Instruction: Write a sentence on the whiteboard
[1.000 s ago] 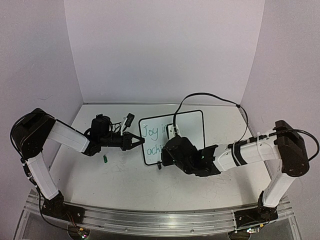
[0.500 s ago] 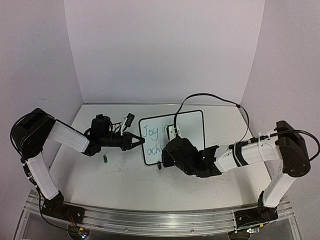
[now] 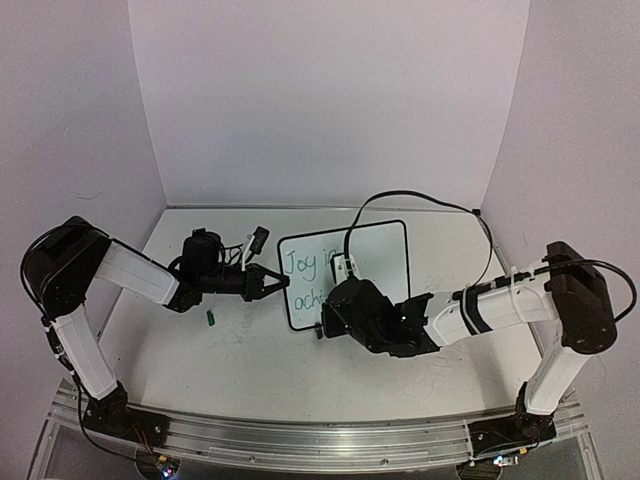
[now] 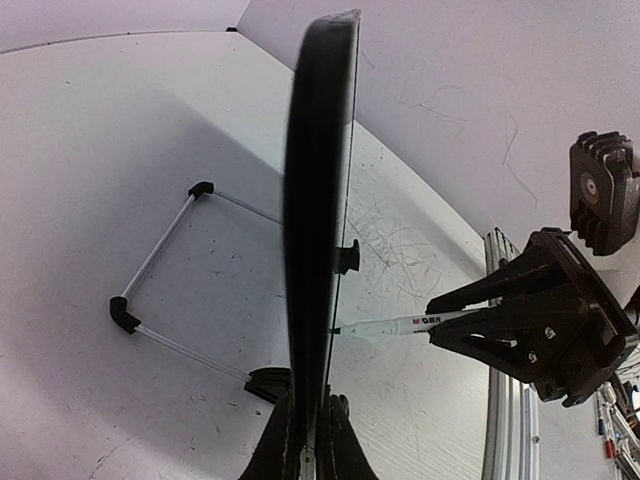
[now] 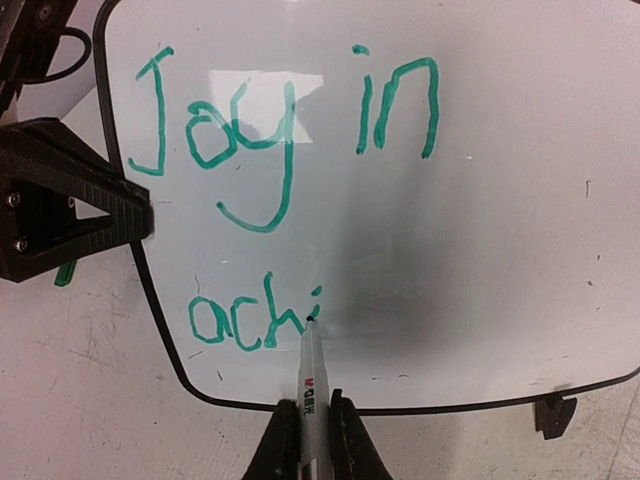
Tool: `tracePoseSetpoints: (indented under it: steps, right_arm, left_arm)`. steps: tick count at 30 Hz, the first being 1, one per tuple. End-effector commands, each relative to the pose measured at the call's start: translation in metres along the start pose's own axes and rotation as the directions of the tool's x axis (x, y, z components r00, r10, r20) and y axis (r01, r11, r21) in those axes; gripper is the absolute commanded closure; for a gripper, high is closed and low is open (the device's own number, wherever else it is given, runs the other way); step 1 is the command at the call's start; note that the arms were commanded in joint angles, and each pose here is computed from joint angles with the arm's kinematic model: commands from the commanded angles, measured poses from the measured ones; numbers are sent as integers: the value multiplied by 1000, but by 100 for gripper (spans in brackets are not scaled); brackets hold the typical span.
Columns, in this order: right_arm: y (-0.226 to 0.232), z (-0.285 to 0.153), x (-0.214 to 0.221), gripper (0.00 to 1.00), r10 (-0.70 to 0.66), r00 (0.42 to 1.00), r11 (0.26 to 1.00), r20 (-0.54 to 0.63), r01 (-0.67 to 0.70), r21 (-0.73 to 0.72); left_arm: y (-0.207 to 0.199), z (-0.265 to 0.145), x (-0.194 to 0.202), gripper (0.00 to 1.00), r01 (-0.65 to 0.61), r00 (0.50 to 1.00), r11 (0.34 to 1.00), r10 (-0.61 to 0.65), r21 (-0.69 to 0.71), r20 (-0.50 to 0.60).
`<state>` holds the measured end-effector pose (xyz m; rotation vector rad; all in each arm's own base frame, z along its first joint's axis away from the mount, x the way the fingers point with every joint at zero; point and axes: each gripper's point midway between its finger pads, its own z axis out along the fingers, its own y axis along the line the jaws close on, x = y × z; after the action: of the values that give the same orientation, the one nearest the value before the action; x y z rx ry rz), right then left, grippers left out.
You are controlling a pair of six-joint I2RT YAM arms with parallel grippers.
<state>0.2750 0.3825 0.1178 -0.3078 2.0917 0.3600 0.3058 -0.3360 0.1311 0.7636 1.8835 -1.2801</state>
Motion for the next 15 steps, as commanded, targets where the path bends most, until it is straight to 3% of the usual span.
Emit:
tracePoseSetpoints:
  steps: [1,15]
  right_arm:
    - [0,2,-6,100,7,1000,1000,18,-7,23]
    - [-4,3,12,100,25,999,999,-27,-24,21]
  left_arm:
    - [-12,2,-13,100,-59,998,998,58,30,21]
    - [-12,2,-12,100,-57,998,998,57,29,19]
